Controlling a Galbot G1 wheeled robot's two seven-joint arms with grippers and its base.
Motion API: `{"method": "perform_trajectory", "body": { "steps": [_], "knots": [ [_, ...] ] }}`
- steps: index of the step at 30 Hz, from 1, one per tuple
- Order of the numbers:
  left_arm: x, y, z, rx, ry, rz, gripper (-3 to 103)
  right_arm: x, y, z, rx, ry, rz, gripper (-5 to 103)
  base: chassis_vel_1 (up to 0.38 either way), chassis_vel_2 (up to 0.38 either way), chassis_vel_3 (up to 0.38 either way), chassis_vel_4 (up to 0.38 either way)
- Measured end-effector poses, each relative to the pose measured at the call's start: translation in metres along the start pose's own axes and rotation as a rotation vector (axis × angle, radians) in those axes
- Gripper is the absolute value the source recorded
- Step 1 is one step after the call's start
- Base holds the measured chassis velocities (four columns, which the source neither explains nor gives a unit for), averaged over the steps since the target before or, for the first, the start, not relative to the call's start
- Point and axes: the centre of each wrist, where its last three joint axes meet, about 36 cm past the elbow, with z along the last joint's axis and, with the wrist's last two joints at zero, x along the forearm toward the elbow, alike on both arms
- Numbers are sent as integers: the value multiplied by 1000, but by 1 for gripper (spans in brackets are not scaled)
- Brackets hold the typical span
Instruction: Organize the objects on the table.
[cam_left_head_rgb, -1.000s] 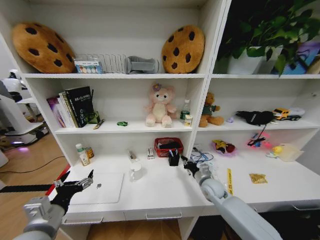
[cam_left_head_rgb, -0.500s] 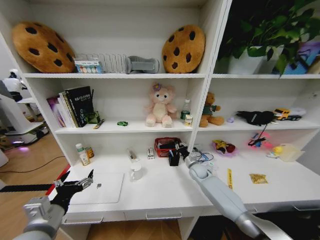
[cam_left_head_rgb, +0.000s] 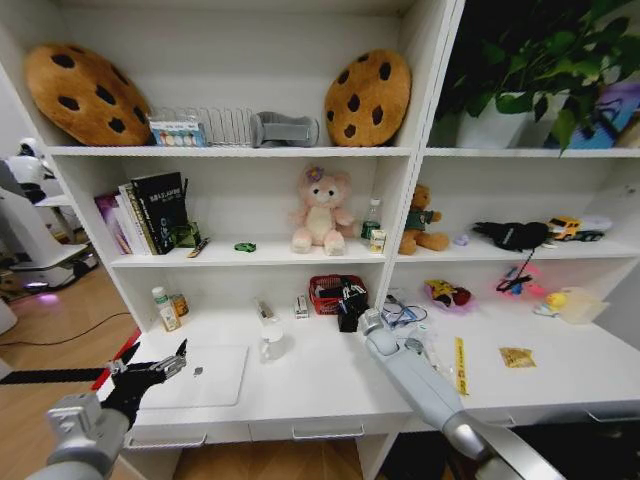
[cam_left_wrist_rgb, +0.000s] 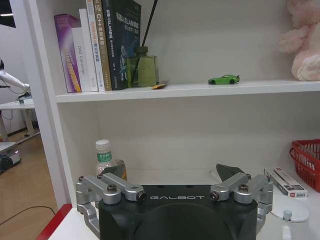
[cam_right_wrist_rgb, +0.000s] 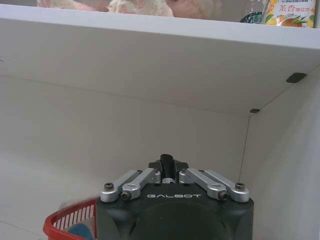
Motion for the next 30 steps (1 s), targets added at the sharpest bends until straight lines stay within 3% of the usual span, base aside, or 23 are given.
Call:
{"method": "perform_trajectory", "body": {
  "steps": [4, 10, 13, 15, 16, 19, 20, 22, 24, 26, 30],
  "knots": [
    [0, 0, 0, 0, 0, 0, 100, 2, -1, 2, 7, 3, 2, 18, 0, 0, 0, 0],
    [0, 0, 0, 0, 0, 0, 100, 8, -11, 5, 20, 8, 14, 45, 0, 0, 0, 0],
    [0, 0, 0, 0, 0, 0, 100, 12, -18, 3, 26, 7, 14, 51, 0, 0, 0, 0],
    [0, 0, 0, 0, 0, 0, 100, 18, -26, -2, 31, 15, 14, 61, 0, 0, 0, 0],
    [0, 0, 0, 0, 0, 0, 100, 18, -26, -2, 31, 15, 14, 61, 0, 0, 0, 0],
    [0, 0, 0, 0, 0, 0, 100, 40, -34, -34, 6, 36, 3, 78, 0, 0, 0, 0],
    [0, 0, 0, 0, 0, 0, 100, 40, -34, -34, 6, 36, 3, 78, 0, 0, 0, 0],
    [0, 0, 0, 0, 0, -1, 100, 59, -37, -52, -10, 89, 0, 83, 0, 0, 0, 0],
    [0, 0, 0, 0, 0, 0, 100, 104, -20, -78, -46, 170, -5, 94, 0, 0, 0, 0],
    [0, 0, 0, 0, 0, -1, 100, 114, -17, -85, -53, 187, -1, 97, 0, 0, 0, 0],
    [0, 0, 0, 0, 0, 0, 100, 176, 6, -121, -109, 261, 27, 100, 0, 0, 0, 0]
  ]
}}
